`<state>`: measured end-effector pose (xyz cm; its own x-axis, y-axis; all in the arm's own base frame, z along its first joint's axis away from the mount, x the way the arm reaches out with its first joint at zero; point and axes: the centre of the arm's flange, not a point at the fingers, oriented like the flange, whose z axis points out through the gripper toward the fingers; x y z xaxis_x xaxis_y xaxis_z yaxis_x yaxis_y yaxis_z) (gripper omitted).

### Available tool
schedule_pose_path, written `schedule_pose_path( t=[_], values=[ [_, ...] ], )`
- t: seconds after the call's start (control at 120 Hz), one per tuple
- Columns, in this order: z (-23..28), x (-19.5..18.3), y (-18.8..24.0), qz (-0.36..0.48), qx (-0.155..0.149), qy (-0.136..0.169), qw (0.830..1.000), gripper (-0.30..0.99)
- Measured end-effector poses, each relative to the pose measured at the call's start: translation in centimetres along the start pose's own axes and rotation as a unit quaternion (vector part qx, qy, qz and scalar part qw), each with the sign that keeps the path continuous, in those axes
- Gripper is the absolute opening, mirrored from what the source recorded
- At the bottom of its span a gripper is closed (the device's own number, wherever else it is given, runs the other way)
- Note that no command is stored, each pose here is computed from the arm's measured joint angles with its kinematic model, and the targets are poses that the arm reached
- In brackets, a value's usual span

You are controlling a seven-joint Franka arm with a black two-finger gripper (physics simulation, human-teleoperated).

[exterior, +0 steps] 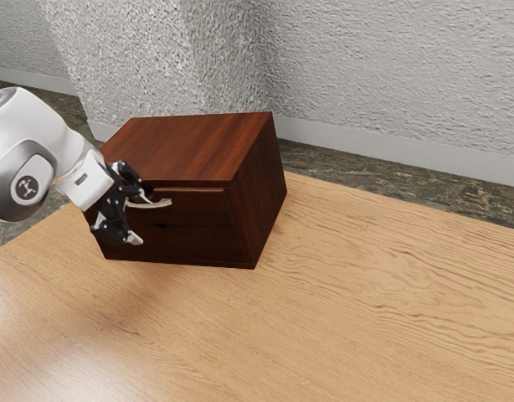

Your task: Pull the drawer handle with one arm to open the drawer

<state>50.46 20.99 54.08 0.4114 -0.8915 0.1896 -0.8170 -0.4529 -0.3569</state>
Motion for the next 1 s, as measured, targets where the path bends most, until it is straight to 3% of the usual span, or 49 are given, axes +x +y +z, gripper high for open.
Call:
schedule_pose_path(
  t=[0.225, 0.608, 1.0],
  values=[
    [-1.5, -0.4, 0.1, -0.006, 0.011, 0.005, 1.0, 0.35],
    [-2.5, -0.5, 1.4, -0.012, 0.011, 0.007, 1.0, 0.24],
    [-3.3, -0.8, 4.0, -0.014, 0.009, 0.012, 1.0, 0.23]
  ],
)
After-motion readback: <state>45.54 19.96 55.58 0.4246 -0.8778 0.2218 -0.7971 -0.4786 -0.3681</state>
